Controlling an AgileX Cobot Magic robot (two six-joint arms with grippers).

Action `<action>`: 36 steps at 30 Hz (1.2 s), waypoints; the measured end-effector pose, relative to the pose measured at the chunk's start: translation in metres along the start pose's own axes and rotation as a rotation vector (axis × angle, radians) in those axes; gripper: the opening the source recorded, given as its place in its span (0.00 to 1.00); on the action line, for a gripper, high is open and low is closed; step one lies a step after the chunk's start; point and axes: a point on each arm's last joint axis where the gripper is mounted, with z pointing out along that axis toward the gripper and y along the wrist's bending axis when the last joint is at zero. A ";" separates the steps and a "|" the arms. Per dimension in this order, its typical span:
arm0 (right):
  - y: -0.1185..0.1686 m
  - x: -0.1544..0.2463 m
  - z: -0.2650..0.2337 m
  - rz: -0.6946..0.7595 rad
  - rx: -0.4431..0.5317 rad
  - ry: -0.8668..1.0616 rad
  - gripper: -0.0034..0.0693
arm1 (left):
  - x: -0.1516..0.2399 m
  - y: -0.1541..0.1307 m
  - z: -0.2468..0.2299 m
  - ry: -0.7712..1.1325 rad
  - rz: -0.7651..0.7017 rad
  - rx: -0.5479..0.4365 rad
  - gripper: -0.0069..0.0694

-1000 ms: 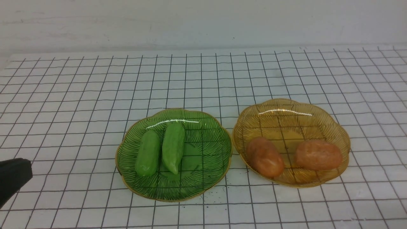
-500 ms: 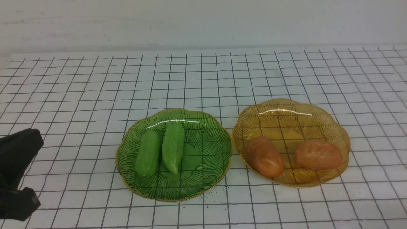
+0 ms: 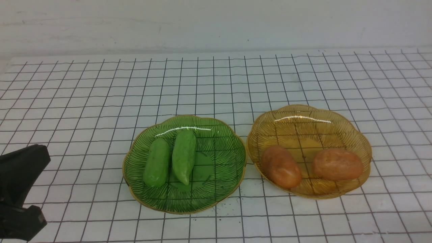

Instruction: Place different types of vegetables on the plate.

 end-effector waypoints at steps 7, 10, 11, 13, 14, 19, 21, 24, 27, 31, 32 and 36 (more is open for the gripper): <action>0.000 0.000 0.000 0.000 0.000 0.000 0.03 | 0.045 0.009 -0.011 0.021 0.072 -0.068 0.08; 0.000 0.000 0.000 0.000 0.000 0.000 0.03 | 0.078 0.018 -0.020 -0.004 0.063 -0.168 0.08; 0.000 0.000 0.000 0.000 0.000 0.000 0.03 | 0.088 0.021 -0.022 -0.012 0.055 -0.198 0.08; 0.000 0.000 0.000 0.000 0.000 0.000 0.03 | 0.104 0.025 -0.024 -0.026 0.041 -0.248 0.08; 0.000 0.000 0.000 0.000 0.000 0.000 0.03 | 0.115 0.027 -0.024 -0.025 0.034 -0.272 0.08; 0.000 0.000 0.000 0.002 -0.001 0.002 0.03 | 0.143 0.032 -0.018 0.047 0.003 -0.313 0.08; 0.000 0.000 0.000 0.002 -0.001 0.002 0.03 | 0.146 0.032 -0.018 0.059 0.002 -0.312 0.08; 0.000 0.000 0.000 0.002 -0.001 0.002 0.03 | 0.147 0.032 -0.017 0.069 0.002 -0.304 0.08; 0.000 0.000 0.000 0.002 -0.001 0.002 0.03 | 0.147 0.032 -0.017 0.070 0.003 -0.302 0.08; 0.000 0.000 0.000 0.002 -0.001 0.002 0.03 | 0.147 0.032 -0.017 0.071 0.002 -0.301 0.08; 0.000 0.000 0.000 0.002 -0.001 0.002 0.03 | 0.147 0.032 -0.017 0.071 0.001 -0.300 0.08; 0.000 0.000 0.000 0.002 -0.001 0.002 0.03 | 0.147 0.031 -0.017 0.072 0.003 -0.292 0.08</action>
